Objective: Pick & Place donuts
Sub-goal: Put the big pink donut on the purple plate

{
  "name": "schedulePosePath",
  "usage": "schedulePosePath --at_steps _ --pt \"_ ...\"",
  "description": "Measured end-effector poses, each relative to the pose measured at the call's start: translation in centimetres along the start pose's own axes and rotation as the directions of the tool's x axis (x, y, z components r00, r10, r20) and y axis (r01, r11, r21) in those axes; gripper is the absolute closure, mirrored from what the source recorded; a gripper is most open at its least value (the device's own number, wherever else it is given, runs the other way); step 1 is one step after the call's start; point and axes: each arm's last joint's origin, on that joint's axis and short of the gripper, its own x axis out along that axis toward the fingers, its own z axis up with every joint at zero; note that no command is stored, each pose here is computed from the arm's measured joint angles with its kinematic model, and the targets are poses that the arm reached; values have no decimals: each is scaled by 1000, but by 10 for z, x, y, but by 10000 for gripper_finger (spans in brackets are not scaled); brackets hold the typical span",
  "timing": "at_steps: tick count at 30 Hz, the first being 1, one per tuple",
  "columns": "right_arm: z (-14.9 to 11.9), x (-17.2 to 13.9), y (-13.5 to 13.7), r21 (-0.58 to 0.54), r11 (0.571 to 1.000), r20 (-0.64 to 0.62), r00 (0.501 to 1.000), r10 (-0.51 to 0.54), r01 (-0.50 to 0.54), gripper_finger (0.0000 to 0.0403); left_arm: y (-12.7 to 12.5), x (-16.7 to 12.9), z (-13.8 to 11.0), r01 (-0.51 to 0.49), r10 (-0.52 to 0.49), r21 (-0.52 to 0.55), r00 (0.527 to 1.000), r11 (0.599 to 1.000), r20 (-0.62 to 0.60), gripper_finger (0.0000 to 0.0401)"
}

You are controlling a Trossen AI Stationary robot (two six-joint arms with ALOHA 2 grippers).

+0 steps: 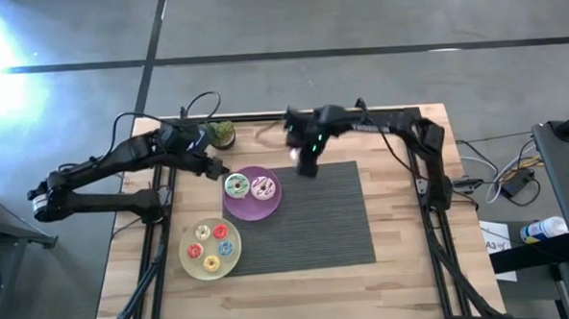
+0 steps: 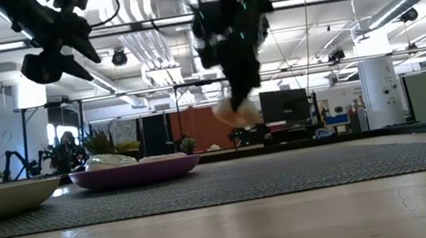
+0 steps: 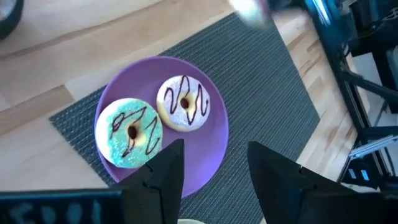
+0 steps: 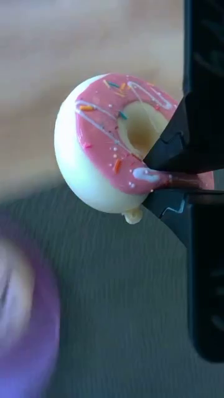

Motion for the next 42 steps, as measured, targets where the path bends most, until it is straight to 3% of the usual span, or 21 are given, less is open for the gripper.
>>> schedulePosePath --at_steps 6,8,11,16,20,31,35,42 --pt "23 -7 102 -254 963 194 970 145 -93 389 0 -11 -3 16 -17 4 999 1000 42 252" --pt "33 -7 129 -280 954 277 942 187 -107 389 1 -13 -5 12 -12 3 999 1000 33 252" --pt "46 6 151 -228 962 305 927 220 -153 389 3 -16 -8 9 -9 2 1000 1000 23 252" --pt "72 42 167 -190 967 307 925 223 -170 390 3 -21 -16 10 -10 4 1000 1000 -5 252" --pt "84 55 177 -174 981 300 944 135 -85 390 6 -24 -25 1 -2 -4 999 1000 -38 252" --pt "84 90 176 -75 997 193 980 51 -37 384 17 -56 -45 -19 21 -35 998 999 61 252" --pt "83 94 174 -36 999 185 982 39 -33 352 20 -63 -49 -12 17 -47 996 999 93 252" --pt "83 94 174 -22 1000 194 981 23 -19 255 24 -67 -52 -30 35 -55 995 998 92 252"
